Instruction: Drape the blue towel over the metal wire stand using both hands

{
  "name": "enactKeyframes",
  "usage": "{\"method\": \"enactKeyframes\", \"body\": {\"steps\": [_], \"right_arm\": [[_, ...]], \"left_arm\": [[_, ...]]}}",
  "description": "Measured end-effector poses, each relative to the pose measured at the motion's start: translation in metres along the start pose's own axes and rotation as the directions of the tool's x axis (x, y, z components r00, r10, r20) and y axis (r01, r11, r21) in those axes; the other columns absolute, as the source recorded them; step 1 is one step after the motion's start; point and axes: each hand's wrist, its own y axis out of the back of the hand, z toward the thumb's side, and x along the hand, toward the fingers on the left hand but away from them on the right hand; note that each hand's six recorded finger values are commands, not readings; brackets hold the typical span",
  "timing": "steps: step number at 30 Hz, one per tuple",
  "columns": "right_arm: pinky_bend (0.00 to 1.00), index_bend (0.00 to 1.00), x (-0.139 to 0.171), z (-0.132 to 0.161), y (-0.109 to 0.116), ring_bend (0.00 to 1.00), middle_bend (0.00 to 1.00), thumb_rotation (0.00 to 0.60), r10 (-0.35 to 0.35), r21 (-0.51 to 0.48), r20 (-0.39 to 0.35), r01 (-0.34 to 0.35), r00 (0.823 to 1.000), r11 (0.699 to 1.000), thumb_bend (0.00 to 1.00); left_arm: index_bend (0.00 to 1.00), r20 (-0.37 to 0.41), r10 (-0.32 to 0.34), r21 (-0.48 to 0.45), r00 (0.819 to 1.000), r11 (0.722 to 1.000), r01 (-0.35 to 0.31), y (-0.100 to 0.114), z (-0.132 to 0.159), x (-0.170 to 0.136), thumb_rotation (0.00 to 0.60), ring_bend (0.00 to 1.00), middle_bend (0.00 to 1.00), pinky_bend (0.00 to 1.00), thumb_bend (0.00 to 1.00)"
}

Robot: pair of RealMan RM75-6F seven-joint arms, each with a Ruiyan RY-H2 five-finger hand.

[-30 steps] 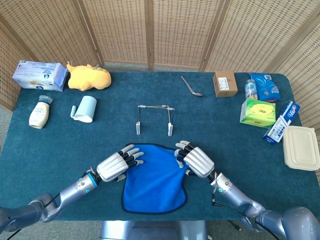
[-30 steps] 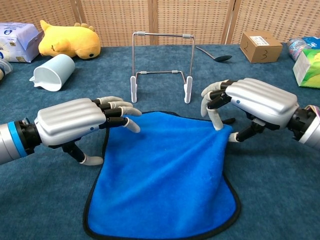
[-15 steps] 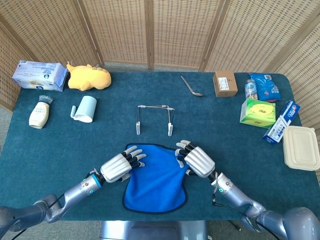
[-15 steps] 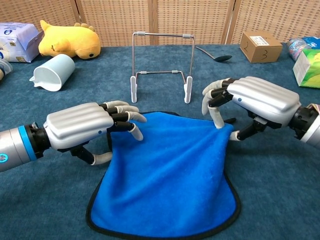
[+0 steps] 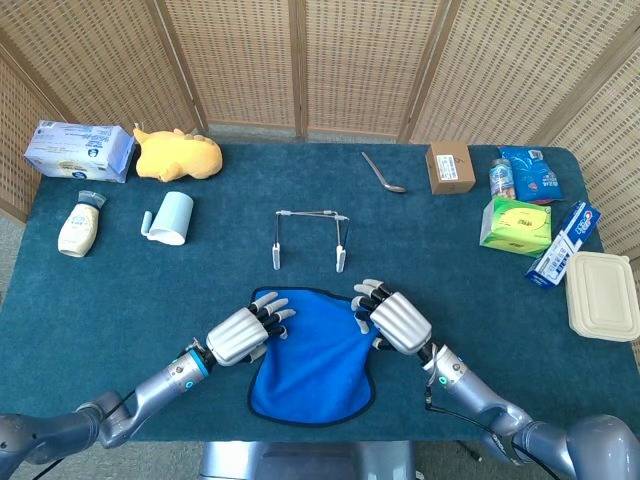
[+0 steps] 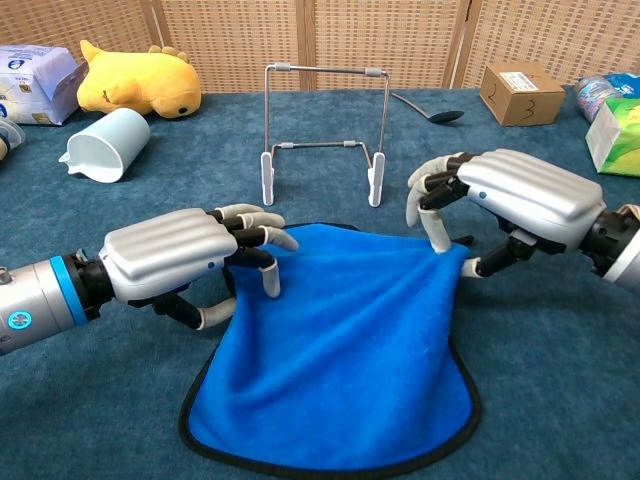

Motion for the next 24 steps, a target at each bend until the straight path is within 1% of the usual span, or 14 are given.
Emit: {"method": "enactKeyframes", "body": {"steps": [6, 9, 20, 24], "right_arm": [[0.23, 0.84, -0.001, 0.0, 0.0, 0.22, 0.42, 0.6, 0.0, -0.001, 0.0, 0.0, 1.0, 1.0, 0.37], [0.23, 0.85, -0.003, 0.0, 0.0, 0.23, 0.42, 0.6, -0.001, -0.003, -0.001, 0.001, 1.0, 1.0, 0.37], [0.23, 0.96, -0.004, 0.004, 0.002, 0.27, 0.47, 0.6, 0.001, -0.033, -0.007, -0.001, 1.0, 0.999, 0.4], [0.23, 0.98, -0.004, 0.007, 0.005, 0.28, 0.48, 0.6, -0.005, -0.059, -0.006, 0.004, 1.0, 0.998, 0.41]], "left_arm": [[0.58, -0.009, 0.002, -0.001, 1.0, 1.0, -0.002, 0.0, -0.002, 0.0, 0.6, 0.12, 0.22, 0.05, 0.61], [0.63, -0.014, 0.009, -0.001, 1.0, 1.0, -0.009, 0.002, -0.003, 0.0, 0.6, 0.14, 0.25, 0.05, 0.6], [0.76, -0.041, 0.024, -0.005, 0.999, 1.0, -0.024, 0.005, -0.012, -0.005, 0.6, 0.21, 0.35, 0.07, 0.6], [0.78, -0.054, 0.041, -0.023, 0.998, 0.999, -0.042, 0.011, -0.015, -0.009, 0.6, 0.23, 0.38, 0.07, 0.59]]}}
